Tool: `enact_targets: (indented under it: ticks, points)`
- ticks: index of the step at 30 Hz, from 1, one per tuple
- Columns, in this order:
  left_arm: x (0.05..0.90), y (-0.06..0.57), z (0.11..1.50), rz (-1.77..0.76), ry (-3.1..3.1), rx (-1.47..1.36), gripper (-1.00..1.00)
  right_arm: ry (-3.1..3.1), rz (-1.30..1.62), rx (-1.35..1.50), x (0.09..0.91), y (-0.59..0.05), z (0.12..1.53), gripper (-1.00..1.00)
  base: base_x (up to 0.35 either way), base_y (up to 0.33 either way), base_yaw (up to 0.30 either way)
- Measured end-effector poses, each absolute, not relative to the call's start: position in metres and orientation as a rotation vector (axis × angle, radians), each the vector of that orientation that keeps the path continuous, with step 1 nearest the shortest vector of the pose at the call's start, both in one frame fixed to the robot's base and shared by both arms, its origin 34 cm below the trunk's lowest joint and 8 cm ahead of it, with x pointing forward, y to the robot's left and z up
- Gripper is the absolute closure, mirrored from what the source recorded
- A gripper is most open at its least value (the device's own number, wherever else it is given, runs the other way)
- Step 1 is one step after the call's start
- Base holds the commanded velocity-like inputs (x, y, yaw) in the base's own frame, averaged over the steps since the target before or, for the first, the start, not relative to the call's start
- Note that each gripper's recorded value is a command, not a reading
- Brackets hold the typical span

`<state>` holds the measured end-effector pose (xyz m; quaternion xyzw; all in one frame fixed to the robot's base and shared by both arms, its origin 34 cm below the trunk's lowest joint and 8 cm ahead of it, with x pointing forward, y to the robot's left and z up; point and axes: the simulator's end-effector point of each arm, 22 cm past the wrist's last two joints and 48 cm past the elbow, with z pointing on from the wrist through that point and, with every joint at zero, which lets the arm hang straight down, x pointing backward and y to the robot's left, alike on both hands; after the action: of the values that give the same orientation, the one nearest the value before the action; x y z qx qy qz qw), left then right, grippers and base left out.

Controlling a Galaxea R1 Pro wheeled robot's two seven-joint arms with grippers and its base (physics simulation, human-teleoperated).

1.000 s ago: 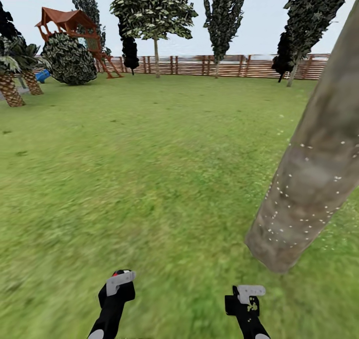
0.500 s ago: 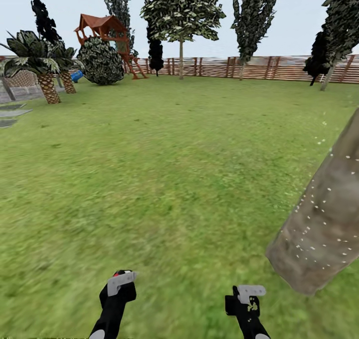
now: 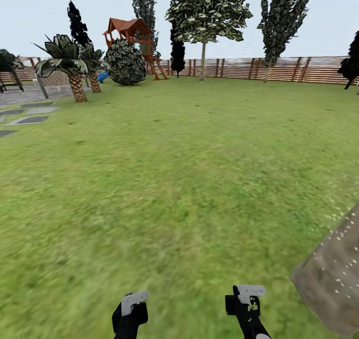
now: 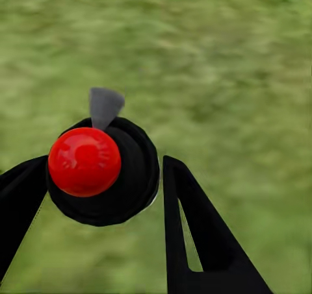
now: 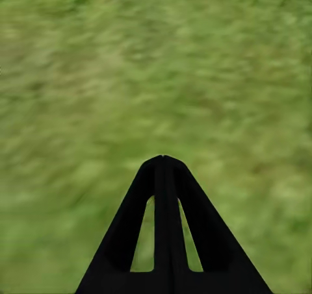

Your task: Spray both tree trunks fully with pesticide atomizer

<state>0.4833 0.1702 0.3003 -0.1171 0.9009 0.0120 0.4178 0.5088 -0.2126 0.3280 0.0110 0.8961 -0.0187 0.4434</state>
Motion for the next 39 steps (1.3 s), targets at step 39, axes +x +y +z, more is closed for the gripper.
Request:
enact_targets:
  ticks: [39]
  points:
    - [0.4820, 0.1753, 0.2965, 0.043, 2.271, -0.281, 1.00, 2.221, -0.045, 0.028, 0.5090, -0.2130, 0.3282, 1.00, 0.333, 0.000, -0.005]
